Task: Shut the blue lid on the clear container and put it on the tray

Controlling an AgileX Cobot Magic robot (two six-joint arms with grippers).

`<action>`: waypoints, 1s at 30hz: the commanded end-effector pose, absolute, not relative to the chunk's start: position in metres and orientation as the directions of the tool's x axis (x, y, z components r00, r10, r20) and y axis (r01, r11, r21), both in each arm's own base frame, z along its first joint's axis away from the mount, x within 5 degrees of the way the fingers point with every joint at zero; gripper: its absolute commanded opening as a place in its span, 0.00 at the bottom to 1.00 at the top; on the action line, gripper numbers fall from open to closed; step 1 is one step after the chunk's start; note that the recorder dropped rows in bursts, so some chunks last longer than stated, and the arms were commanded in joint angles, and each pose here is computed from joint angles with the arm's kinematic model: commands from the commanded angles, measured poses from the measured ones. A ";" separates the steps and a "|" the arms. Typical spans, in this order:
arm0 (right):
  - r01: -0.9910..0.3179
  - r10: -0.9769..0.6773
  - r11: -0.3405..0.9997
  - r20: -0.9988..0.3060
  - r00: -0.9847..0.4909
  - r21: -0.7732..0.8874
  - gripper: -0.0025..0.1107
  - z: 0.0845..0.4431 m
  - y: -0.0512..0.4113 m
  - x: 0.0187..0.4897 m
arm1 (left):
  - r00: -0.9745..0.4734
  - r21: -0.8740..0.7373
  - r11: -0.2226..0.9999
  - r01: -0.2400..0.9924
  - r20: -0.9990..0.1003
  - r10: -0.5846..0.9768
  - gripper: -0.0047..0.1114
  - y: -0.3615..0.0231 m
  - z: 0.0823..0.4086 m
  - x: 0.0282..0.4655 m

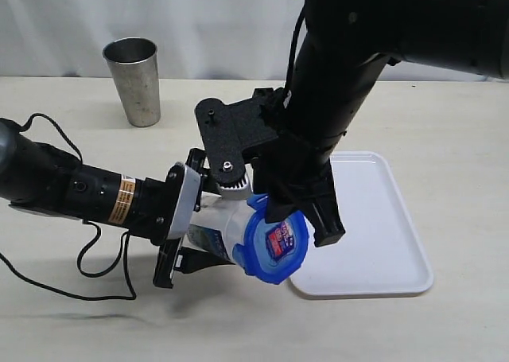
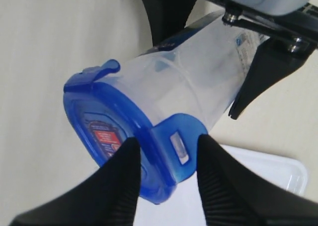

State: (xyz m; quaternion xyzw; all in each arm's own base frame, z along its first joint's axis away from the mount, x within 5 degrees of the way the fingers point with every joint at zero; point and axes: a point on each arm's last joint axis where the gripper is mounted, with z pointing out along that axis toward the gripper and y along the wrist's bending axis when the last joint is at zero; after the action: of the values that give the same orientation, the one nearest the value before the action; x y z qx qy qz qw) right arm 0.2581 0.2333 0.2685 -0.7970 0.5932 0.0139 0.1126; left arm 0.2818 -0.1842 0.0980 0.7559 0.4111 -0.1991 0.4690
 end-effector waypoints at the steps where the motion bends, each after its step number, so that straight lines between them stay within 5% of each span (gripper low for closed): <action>1: -0.947 -0.940 -0.292 -0.145 0.310 -0.135 0.28 0.253 0.245 0.256 | 0.564 0.550 -0.131 0.825 -0.787 0.250 0.04 -0.194 0.124 0.278; 7: -0.949 -0.939 -0.295 -0.149 0.310 -0.112 0.28 0.245 0.248 0.257 | 0.558 0.543 -0.130 0.830 -0.796 0.235 0.04 -0.195 0.125 0.277; 13: -0.949 -0.939 -0.296 -0.148 0.310 -0.110 0.17 0.245 0.248 0.257 | 0.558 0.543 -0.130 0.830 -0.796 0.235 0.04 -0.195 0.125 0.277; 30: -0.943 -0.933 -0.332 -0.146 0.330 -0.010 0.16 0.231 0.251 0.254 | 0.553 0.538 -0.127 0.833 -0.804 0.219 0.04 -0.195 0.126 0.276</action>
State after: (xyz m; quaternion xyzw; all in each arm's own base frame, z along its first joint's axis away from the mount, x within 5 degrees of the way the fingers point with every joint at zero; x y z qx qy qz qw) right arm 0.2553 0.2427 0.2475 -0.8207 0.5676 0.0277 0.0594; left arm 0.2777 -0.1825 0.0919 0.7715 0.3983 -0.2099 0.4496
